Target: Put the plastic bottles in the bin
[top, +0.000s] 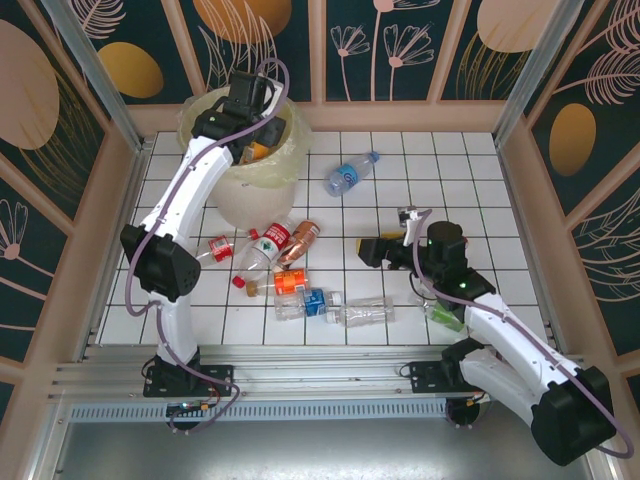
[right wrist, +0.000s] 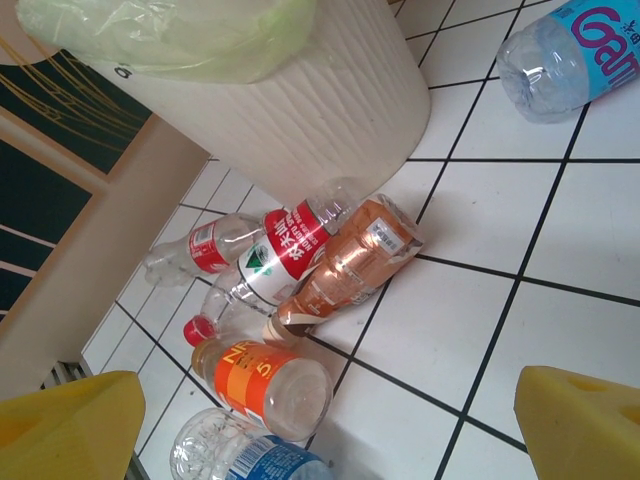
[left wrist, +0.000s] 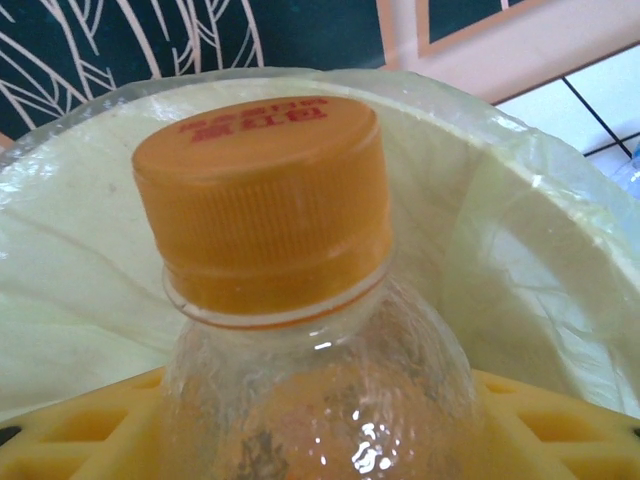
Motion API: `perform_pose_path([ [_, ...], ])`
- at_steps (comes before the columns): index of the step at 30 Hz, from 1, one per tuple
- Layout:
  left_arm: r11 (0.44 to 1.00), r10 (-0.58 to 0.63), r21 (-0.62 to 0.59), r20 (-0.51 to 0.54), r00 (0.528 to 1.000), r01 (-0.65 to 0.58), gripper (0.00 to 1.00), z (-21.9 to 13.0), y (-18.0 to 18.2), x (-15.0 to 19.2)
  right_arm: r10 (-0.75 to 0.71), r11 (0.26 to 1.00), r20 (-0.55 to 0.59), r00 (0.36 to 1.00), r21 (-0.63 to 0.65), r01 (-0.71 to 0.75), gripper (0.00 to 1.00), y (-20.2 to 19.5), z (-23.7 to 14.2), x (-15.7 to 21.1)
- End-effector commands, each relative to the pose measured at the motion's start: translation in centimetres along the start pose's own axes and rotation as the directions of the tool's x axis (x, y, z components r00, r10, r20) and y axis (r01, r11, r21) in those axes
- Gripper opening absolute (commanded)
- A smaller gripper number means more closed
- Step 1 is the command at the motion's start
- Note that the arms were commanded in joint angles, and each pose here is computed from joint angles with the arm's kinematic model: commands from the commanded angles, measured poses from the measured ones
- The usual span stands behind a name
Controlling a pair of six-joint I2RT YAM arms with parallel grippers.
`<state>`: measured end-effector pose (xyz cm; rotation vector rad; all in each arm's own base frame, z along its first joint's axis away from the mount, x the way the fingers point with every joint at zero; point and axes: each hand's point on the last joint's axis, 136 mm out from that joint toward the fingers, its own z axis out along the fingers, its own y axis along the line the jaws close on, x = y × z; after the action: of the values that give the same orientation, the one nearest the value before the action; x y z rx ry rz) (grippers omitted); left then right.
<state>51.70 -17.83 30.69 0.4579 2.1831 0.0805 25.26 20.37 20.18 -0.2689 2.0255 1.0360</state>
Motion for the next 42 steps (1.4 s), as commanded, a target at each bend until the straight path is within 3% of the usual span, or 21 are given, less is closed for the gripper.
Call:
perform_pose_path([
  [1,0.999,0.014,0.032,-0.034,0.999,-0.013,0.66,0.6,-0.3,0.9,-0.022,1.0,0.021,1.0,-0.006,0.022,0.96,0.4,0.1,-0.7],
  [11,0.997,-0.065,0.033,-0.002,0.998,0.065,0.88,-1.1,0.0,-0.1,-0.018,1.0,0.003,1.0,0.012,0.018,0.96,0.0,0.1,-0.2],
  [22,0.965,-0.233,0.164,0.176,0.956,0.205,0.89,-7.7,-0.1,-4.8,0.078,0.981,0.065,0.995,0.175,-0.089,0.94,-2.7,0.3,-1.9],
  [27,0.915,-0.319,0.341,0.284,0.904,0.215,0.95,-12.4,-1.7,-5.9,0.132,0.952,0.116,0.984,0.261,-0.159,0.94,-4.4,1.1,-3.5],
  [31,0.869,-0.341,0.47,0.337,0.878,0.157,0.99,-16.0,-3.4,-5.7,0.161,0.931,0.127,0.979,0.309,-0.193,0.94,-5.6,2.5,-4.8],
  [34,0.833,-0.337,0.543,0.348,0.875,0.105,0.99,-18.1,-4.7,-4.5,0.18,0.917,0.134,0.974,0.336,-0.216,0.94,-6.5,3.9,-5.6],
  [42,0.677,-0.366,0.736,0.334,0.869,0.002,0.99,-22.1,-8.6,-0.1,0.223,0.872,0.145,0.964,0.412,-0.264,0.99,-9.4,8.2,-7.5],
])
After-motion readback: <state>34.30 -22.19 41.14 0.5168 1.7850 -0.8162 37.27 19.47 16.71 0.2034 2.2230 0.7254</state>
